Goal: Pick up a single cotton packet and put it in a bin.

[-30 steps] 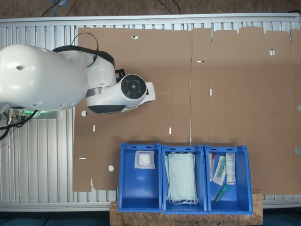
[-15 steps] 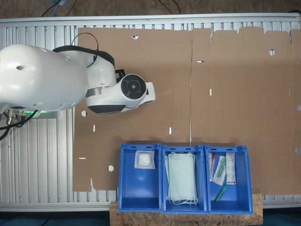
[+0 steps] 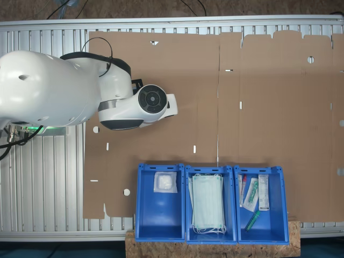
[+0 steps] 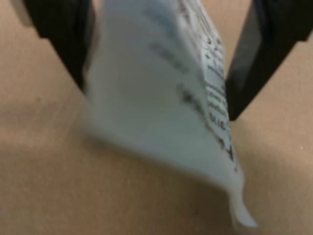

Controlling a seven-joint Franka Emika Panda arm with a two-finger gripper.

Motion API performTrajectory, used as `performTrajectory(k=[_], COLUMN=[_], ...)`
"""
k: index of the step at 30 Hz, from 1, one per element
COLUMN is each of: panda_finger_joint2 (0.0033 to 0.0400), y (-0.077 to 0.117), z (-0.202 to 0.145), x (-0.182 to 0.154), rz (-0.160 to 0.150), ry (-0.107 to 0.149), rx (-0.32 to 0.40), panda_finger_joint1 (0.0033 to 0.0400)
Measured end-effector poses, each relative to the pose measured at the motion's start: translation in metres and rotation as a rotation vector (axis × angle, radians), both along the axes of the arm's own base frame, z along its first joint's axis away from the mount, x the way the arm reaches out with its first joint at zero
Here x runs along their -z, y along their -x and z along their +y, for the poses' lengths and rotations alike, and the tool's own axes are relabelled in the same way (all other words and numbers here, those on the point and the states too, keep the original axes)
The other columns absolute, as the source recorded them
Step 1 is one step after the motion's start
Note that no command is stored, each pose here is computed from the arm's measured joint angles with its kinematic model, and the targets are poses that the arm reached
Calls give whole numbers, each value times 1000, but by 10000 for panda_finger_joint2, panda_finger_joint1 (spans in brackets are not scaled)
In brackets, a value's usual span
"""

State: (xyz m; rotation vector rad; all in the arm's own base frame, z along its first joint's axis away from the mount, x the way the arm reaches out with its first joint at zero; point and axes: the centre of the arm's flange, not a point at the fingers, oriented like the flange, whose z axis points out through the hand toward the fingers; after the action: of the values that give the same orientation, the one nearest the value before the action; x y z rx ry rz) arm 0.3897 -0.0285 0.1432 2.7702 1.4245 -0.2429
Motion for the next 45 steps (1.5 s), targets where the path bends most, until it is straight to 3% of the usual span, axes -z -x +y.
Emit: performTrajectory(k=[2, 3, 11, 12, 34, 37, 45], panda_finger_joint2=[287, 191, 191, 49, 50, 50, 52], y=[0, 0, 0, 0, -2, -5, -21], z=[0, 0, 0, 0, 0, 0, -1], x=[0, 0, 0, 0, -4, -12, -62], rz=[0, 0, 0, 0, -10, -29, -132], ry=[0, 0, 0, 0, 0, 0, 3], rx=[0, 0, 0, 0, 0, 0, 8], panda_finger_joint1=[287, 191, 191, 49, 50, 50, 52])
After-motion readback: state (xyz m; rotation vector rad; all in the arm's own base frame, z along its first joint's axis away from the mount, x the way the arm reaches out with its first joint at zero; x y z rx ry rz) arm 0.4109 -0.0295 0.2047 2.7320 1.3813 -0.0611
